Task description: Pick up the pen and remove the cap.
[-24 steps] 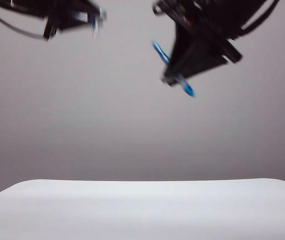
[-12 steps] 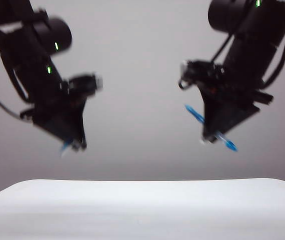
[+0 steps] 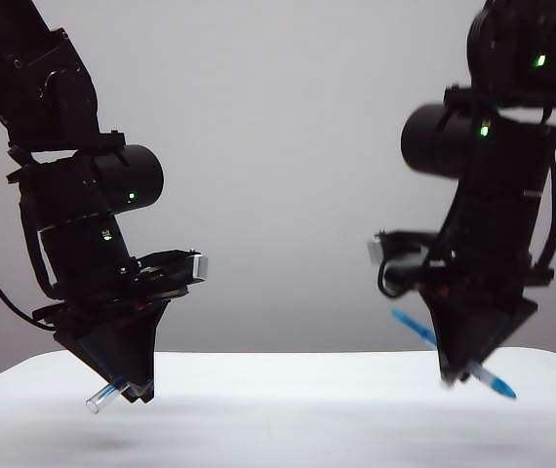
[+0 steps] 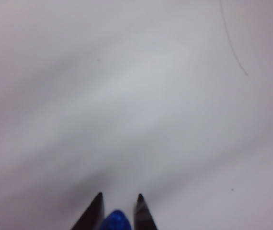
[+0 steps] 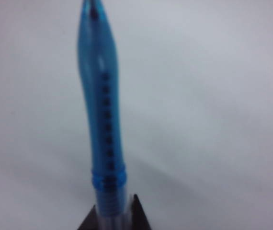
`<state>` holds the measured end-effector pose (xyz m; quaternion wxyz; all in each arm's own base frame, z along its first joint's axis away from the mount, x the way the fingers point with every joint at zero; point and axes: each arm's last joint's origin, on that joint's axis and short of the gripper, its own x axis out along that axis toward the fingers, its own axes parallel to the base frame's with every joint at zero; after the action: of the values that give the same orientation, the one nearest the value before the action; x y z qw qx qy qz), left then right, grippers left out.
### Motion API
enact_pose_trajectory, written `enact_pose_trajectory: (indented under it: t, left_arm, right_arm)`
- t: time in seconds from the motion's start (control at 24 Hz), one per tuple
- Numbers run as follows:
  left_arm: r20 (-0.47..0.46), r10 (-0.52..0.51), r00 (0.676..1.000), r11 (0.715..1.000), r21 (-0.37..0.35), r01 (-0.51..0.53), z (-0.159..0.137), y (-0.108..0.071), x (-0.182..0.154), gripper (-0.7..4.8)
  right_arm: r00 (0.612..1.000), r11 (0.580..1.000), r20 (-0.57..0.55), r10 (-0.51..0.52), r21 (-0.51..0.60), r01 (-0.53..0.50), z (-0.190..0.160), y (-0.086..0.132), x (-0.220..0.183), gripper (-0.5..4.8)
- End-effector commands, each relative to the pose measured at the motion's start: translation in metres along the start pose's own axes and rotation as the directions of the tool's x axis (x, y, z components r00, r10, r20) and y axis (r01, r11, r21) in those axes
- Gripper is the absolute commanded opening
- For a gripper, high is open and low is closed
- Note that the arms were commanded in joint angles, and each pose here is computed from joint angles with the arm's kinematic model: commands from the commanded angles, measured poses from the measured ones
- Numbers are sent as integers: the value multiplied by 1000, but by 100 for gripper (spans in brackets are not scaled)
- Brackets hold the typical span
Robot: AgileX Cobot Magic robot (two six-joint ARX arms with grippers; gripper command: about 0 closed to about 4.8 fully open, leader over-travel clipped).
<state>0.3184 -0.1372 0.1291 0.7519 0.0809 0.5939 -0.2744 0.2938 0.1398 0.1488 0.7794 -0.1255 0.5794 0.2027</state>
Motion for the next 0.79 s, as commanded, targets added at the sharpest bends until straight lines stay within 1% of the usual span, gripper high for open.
enact_pose_trajectory:
  t: [0.04,0.08,0.12,0.25,0.29,0.37,0.54,0.71,0.79]
  left_arm:
    - [48,22,999,1000,11,-23,5,0,-2,67]
    - [55,40,998,999,13,-40,6,1,-2,68]
    - [65,46,997,999,15,-47,7,1,-2,84]
    - [84,56,995,998,13,-57,9,2,-2,199]
    - [85,59,995,998,12,-60,9,2,-2,217]
    - [84,65,994,998,-11,-65,9,2,-2,220]
    - [85,64,994,997,-45,-61,9,2,-2,407]
    - [86,65,994,997,-54,-61,9,2,-2,411]
    - [85,65,994,997,-54,-60,9,2,-2,412]
  right_arm:
    - [999,1000,-30,21,-2,-21,0,-2,18,-3]
    - [999,1000,-35,23,-1,-23,-1,-2,20,-3]
    - [999,1000,-40,23,-1,-23,-1,-3,24,-3]
    - [999,1000,-48,23,0,-23,-1,-3,29,-3]
    - [999,1000,-46,23,0,-23,-1,-3,30,-3]
    - [999,1000,-42,23,-1,-23,0,-3,32,-3]
    - [1000,1000,-20,20,3,-20,2,-5,32,-2]
    - [1000,1000,-16,19,3,-19,2,-5,32,3]
    - [1000,1000,-13,16,3,-16,2,-5,32,41]
